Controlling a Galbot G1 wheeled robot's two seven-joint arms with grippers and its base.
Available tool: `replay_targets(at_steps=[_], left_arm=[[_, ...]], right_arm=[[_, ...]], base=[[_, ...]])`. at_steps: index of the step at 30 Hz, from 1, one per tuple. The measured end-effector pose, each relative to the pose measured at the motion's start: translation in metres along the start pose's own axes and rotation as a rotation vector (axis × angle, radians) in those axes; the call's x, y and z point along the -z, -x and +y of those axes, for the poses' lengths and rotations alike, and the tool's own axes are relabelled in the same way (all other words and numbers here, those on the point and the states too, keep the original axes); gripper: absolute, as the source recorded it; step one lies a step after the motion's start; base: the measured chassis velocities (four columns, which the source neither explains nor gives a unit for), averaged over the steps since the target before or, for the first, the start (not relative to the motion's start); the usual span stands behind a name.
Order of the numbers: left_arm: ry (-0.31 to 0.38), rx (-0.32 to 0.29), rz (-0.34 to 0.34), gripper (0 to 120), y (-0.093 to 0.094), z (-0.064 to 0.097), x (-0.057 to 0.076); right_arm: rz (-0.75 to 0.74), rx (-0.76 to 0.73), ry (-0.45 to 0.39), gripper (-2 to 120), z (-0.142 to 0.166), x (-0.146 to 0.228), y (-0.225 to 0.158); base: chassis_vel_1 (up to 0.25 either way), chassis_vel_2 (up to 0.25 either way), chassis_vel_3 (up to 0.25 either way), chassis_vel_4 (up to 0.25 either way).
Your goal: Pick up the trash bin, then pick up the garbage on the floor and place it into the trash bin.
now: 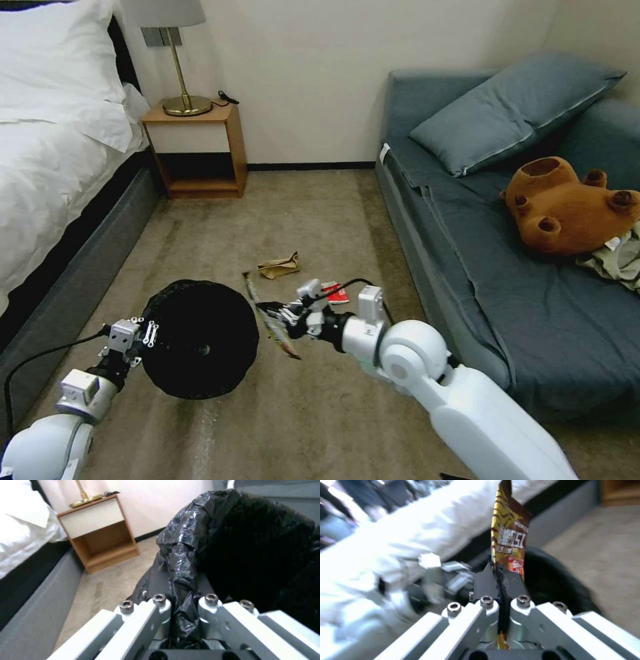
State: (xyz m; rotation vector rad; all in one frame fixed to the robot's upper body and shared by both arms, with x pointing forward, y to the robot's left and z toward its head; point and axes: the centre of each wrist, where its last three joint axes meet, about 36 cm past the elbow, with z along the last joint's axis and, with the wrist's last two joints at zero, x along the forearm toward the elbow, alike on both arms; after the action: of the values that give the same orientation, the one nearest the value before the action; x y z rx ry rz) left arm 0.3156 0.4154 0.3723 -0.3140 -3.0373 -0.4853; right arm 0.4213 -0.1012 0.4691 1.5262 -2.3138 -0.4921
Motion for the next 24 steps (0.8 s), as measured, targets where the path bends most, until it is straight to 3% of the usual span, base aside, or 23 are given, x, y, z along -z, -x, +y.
replay_targets(at_steps=[3, 10, 24], left_arm=[[-0.012, -0.022, 0.0, 4, 0.001, -0.01, -0.003], [-0.007, -0.033, 0.001, 4, 0.003, -0.017, -0.003], [-0.014, -0.032, -0.001, 4, 0.0, -0.026, 0.004]], right_arm=[[-0.041, 0.09, 0.047, 0, -0.003, -0.019, 0.004], [-0.066, 0.123, 0.1, 0, 0.004, -0.04, 0.033], [0.024, 0.019, 0.035, 0, -0.028, -0.096, 0.071]], base=[[0.0, 0.0, 0.0, 0.0], [0.0, 0.0, 0.0, 0.0], [0.0, 0.0, 0.0, 0.0]])
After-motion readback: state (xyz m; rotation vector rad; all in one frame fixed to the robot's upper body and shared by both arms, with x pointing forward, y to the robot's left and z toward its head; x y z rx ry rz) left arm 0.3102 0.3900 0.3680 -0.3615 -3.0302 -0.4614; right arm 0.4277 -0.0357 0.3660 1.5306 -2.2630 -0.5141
